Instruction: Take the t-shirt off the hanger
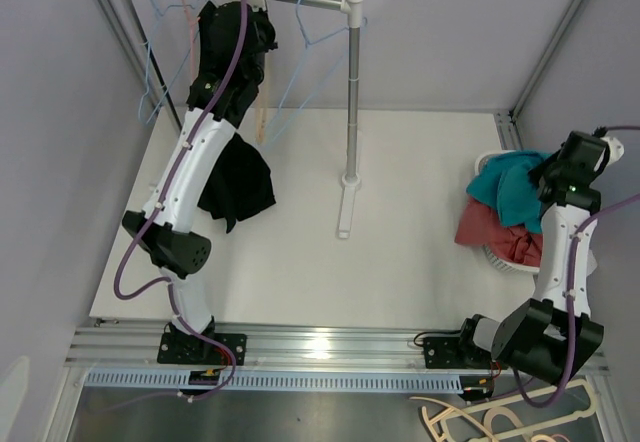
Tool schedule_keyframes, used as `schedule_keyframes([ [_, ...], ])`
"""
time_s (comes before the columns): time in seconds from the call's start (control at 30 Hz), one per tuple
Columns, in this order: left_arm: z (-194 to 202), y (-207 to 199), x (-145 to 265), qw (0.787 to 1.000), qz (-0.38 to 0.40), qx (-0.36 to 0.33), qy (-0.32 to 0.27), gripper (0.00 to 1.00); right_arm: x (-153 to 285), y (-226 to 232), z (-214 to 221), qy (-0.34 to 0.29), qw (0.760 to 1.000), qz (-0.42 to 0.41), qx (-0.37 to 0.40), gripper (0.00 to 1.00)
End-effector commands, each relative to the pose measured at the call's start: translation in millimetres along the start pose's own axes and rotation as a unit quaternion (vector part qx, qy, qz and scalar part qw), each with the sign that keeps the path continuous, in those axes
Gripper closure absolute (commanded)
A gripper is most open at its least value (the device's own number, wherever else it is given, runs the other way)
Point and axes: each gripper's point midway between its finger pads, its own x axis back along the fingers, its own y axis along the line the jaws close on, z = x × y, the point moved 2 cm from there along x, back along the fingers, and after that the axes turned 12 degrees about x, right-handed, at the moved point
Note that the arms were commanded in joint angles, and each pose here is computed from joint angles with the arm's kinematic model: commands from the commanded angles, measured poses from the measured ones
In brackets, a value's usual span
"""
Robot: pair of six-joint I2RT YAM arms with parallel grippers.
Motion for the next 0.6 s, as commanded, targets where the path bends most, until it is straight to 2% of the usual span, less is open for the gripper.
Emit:
schedule_keyframes([
  [0.0, -7.3, -1.9, -3.1, 0.999, 0.001, 0.036, -0.018, 0.99, -33.4, -24.4, 32.3, 0.005, 0.998, 0.045, -0.052, 1.00],
  [0.1, -3.3, -3.6, -2.3, 0.999, 0.007, 0.040, -0.012, 0.99, -54.3, -38.4, 60.3, 0.026, 0.995, 0.060, -0.070, 1.00],
  [0.2, -4.8, -3.2, -1.7, 0.999, 0.006, 0.042, -0.014, 0.99, -62.2, -47.9, 68.9, 0.030, 0.994, 0.085, -0.070, 1.00],
  [0.37, -6.9, -1.9, -0.7, 0.999, 0.004, 0.037, -0.015, 0.91, -67.4, -53.1, 72.4, 0.034, 0.992, 0.100, -0.070, 1.00],
  [0.4, -7.6, -1.7, -0.6, 0.999, 0.004, 0.037, -0.016, 0.85, -67.4, -53.0, 72.9, 0.037, 0.992, 0.100, -0.070, 1.00],
  [0.5, -9.4, -0.4, 0.4, 0.999, 0.002, 0.032, -0.018, 0.78, -62.7, -51.4, 61.5, 0.036, 0.992, 0.099, -0.064, 0.84],
  [0.53, -12.9, 0.1, 1.9, 0.999, 0.002, 0.032, -0.022, 0.75, -58.1, -50.5, 53.3, 0.028, 0.993, 0.098, -0.062, 0.75],
  [0.57, -16.5, 1.4, 3.2, 0.999, -0.001, 0.031, -0.026, 0.72, -52.0, -49.2, 42.1, 0.020, 0.993, 0.097, -0.057, 0.73],
])
